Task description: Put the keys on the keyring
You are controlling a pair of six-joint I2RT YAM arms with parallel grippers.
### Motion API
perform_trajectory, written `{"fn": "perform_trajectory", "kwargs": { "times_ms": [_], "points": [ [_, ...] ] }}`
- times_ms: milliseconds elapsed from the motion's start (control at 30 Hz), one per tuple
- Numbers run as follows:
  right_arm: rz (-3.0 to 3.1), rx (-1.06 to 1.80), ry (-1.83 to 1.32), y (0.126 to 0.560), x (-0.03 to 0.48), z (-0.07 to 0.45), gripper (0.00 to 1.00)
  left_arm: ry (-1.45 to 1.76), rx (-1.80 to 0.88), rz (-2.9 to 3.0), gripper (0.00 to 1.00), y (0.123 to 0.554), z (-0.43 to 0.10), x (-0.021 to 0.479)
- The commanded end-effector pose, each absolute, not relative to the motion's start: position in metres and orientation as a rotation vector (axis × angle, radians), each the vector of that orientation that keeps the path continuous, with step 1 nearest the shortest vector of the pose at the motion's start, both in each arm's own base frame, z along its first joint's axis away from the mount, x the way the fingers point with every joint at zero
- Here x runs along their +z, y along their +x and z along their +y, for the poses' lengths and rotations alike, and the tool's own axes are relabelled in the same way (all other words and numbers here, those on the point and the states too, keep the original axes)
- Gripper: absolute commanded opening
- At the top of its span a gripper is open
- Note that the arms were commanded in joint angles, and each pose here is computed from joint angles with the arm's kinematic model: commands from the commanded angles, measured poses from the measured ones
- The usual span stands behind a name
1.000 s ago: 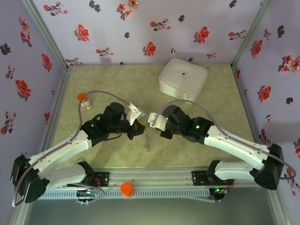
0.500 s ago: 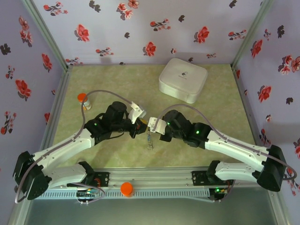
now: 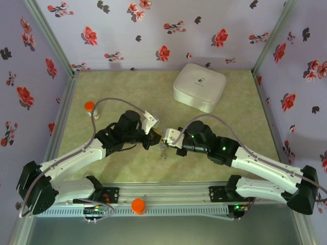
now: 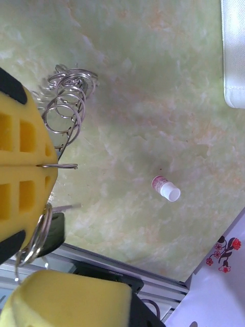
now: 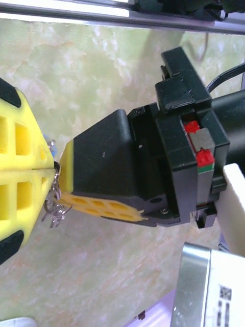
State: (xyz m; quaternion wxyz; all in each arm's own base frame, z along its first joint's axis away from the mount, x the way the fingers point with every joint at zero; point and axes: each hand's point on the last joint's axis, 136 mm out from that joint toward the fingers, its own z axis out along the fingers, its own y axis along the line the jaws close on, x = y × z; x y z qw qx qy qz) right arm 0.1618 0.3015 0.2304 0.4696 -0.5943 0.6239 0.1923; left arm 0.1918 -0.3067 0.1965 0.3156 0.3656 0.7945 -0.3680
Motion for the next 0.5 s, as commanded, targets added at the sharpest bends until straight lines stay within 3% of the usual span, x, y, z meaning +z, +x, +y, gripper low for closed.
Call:
{"fn": "perform_trajectory", "kwargs": {
  "times_ms": [0,133,467],
  "points": [
    [1.552,0.301,-1.427,0.179,0.224,0.287,0.00,0.997,-0.993,2.038,0.00,0.185,-0.308,0.211],
    [1.577,0.140,-1.472,0.188,0.210,0.268,0.00,1.002,-1.015,2.030,0.00,0.178,-0.304,0.217],
    [1.425,0.144,-1.538,0.183,0.219,0.280,0.00,1.049,-1.117,2.007,0.00,0.161,-0.307,0.225]
  ]
}}
